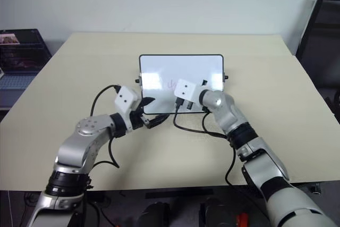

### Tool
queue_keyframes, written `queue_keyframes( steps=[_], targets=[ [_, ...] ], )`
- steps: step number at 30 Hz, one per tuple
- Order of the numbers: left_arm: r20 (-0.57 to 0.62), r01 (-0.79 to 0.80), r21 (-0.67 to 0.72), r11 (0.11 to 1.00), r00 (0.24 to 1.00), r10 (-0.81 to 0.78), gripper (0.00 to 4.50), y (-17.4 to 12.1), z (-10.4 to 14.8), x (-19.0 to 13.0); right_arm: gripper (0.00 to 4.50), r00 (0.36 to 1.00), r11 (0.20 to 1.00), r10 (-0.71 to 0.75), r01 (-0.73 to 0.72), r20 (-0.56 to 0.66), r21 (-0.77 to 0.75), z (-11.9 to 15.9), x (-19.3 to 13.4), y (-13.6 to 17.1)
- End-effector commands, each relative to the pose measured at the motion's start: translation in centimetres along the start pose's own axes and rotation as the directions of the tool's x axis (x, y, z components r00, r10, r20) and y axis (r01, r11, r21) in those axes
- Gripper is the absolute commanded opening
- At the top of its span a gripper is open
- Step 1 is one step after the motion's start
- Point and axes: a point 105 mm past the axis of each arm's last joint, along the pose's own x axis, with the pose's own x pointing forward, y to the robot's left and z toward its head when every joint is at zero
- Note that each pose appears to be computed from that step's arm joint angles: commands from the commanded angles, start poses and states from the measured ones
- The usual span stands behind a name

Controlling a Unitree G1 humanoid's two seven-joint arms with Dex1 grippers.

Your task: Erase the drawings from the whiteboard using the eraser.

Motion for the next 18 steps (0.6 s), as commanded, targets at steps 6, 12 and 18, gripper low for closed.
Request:
queue_keyframes(
  steps=[6,12,18],
  targets=[
    [0.036,0.001,0.026,1.0,0.999,-0.002,4.5,-0.2,1.0,-0.2,1.09,1.0,1.0,0.0,0.0,-0.02,0.0,-0.6,-0.6,-0.5],
    [0.033,-0.003,0.023,1.0,0.999,0.002,4.5,-0.1,0.9,-0.3,1.09,0.998,0.998,-0.021,0.024,-0.054,0.053,-2.4,-2.1,-1.6],
    [0.017,-0.014,0.014,1.0,1.0,0.014,4.5,0.2,0.4,-0.8,1.09,0.998,0.971,-0.062,0.061,-0.003,0.232,-2.5,-4.3,-2.1]
  ],
)
